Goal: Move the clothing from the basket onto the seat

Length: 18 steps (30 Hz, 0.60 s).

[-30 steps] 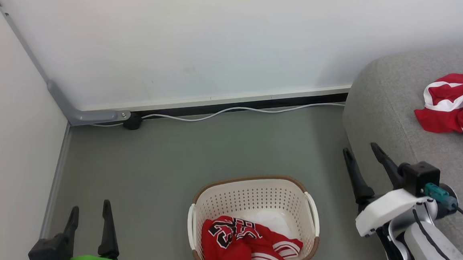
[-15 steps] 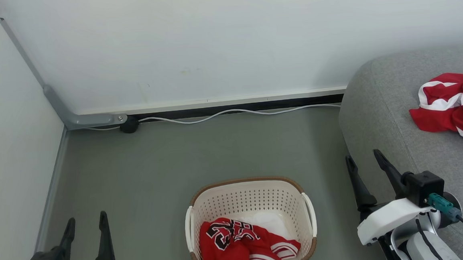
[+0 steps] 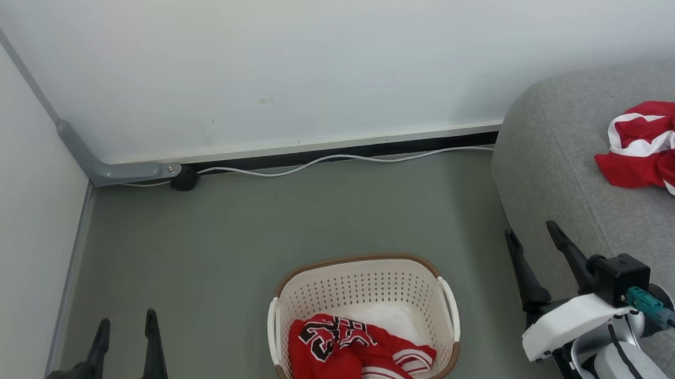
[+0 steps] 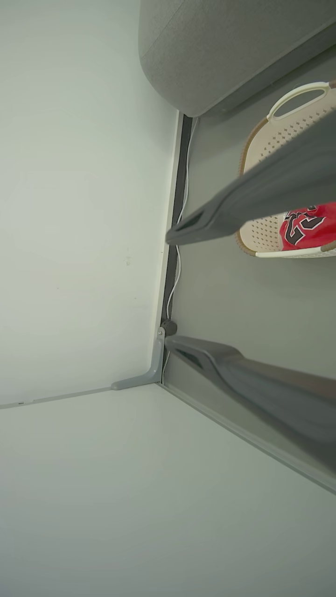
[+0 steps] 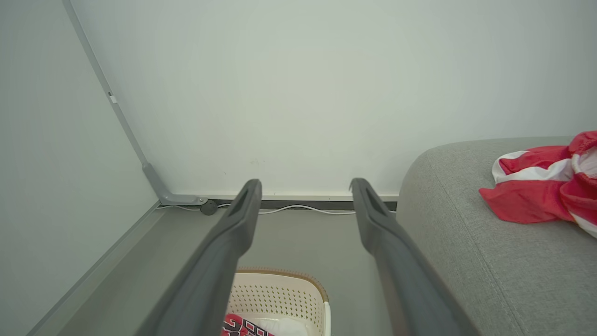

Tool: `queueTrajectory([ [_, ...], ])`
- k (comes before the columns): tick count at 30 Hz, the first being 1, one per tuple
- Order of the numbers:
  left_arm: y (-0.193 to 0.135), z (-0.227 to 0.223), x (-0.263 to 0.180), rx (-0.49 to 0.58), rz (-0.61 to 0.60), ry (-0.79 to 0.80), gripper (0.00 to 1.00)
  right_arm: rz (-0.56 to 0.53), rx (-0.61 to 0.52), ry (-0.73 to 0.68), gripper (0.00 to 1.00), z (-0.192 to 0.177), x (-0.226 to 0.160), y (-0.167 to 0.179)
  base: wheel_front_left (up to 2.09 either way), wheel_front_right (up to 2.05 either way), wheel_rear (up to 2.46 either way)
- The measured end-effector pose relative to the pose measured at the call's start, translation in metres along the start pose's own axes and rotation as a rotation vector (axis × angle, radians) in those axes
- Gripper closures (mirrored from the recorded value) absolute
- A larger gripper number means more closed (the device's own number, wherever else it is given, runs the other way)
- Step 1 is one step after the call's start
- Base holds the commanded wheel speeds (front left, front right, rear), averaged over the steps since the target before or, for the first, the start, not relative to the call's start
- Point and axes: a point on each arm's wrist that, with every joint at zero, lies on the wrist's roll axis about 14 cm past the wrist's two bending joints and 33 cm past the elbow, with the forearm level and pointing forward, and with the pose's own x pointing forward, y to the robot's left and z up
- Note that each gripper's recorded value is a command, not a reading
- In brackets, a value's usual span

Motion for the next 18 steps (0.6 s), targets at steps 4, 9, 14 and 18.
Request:
queueTrajectory([
  [4,-0.001,-0.001,0.001,-0.003,-0.002,0.003,0.0,-0.005,0.004,0.007,0.0,-0.002,-0.002,-0.001,0.0,0.0,0.0],
  [9,-0.004,-0.005,0.003,-0.002,-0.014,0.019,0.0,-0.021,0.007,0.015,0.0,-0.005,-0.001,-0.005,0.0,0.0,0.0],
  [14,-0.009,-0.016,0.005,0.019,-0.038,0.054,0.0,-0.03,0.01,0.019,0.0,-0.006,0.003,-0.009,0.0,0.0,0.0],
  [18,-0.019,-0.028,0.011,0.021,-0.072,0.089,0.0,-0.053,0.008,0.017,0.0,-0.006,0.01,-0.018,0.0,0.0,0.0],
])
